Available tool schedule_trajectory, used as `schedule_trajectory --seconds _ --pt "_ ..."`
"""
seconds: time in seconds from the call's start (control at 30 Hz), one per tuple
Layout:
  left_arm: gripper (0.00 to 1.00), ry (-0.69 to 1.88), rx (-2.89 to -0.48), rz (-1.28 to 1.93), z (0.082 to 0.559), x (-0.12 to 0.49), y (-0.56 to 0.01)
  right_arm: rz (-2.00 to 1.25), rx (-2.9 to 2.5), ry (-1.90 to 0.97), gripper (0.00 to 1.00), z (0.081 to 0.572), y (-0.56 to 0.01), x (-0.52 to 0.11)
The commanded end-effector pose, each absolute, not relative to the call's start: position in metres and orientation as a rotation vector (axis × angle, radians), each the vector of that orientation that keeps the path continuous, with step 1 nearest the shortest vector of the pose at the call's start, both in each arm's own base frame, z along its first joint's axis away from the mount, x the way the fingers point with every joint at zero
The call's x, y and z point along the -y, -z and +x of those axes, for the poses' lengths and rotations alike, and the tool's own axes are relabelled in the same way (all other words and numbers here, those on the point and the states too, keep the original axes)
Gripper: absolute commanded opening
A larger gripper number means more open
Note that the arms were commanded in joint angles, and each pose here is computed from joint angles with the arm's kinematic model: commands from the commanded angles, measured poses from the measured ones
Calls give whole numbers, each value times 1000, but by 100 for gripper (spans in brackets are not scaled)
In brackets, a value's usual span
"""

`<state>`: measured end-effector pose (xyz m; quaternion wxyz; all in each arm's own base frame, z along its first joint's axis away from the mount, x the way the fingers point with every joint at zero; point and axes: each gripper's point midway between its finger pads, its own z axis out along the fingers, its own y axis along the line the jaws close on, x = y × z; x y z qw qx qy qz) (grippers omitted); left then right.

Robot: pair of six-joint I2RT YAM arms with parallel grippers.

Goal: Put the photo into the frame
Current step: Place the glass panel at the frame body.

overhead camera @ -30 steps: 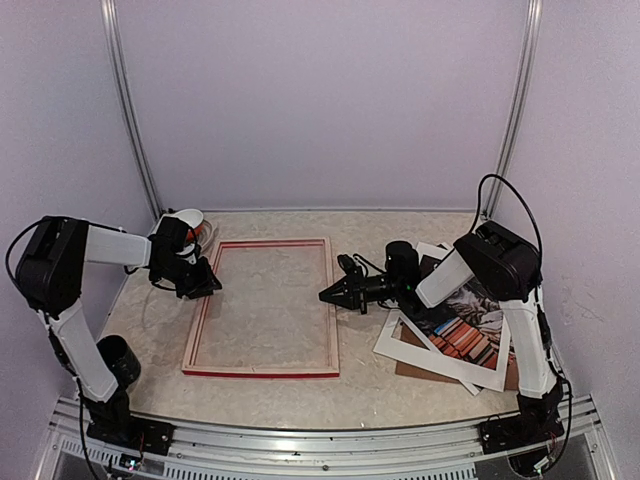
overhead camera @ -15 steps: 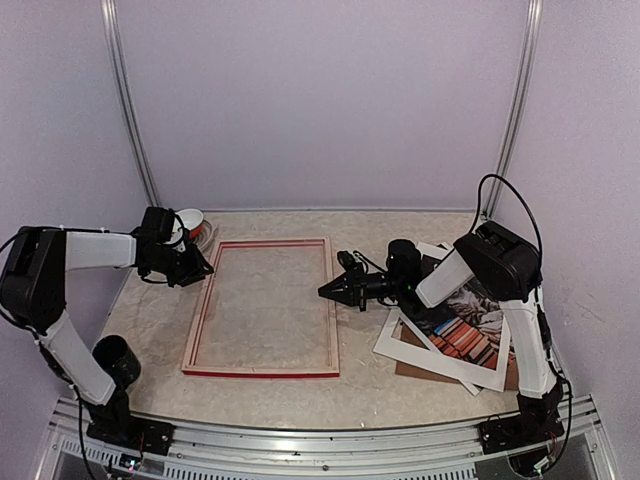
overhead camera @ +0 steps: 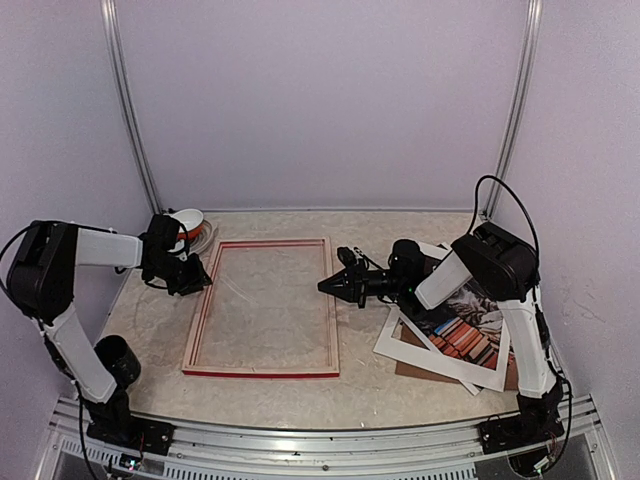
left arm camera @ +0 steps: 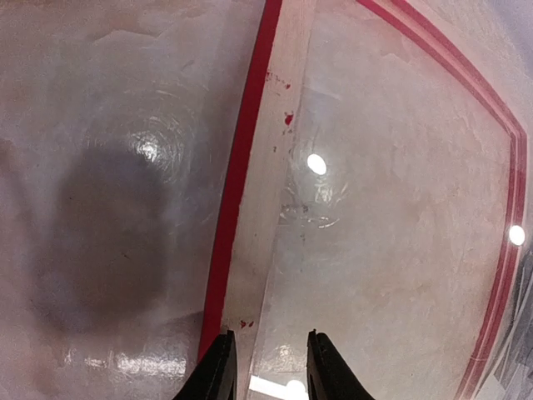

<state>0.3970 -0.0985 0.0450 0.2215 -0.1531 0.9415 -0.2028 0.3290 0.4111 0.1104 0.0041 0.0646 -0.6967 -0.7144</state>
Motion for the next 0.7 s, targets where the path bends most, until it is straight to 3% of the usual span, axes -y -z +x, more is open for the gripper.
schedule_trajectory --seconds 0.0,0.67 --pt "30 572 -2635 -443 394 99 -38 259 2145 2283 0 327 -117 -414" --pt "23 614 -2642 -442 393 104 -34 127 2082 2256 1 331 -99 -413"
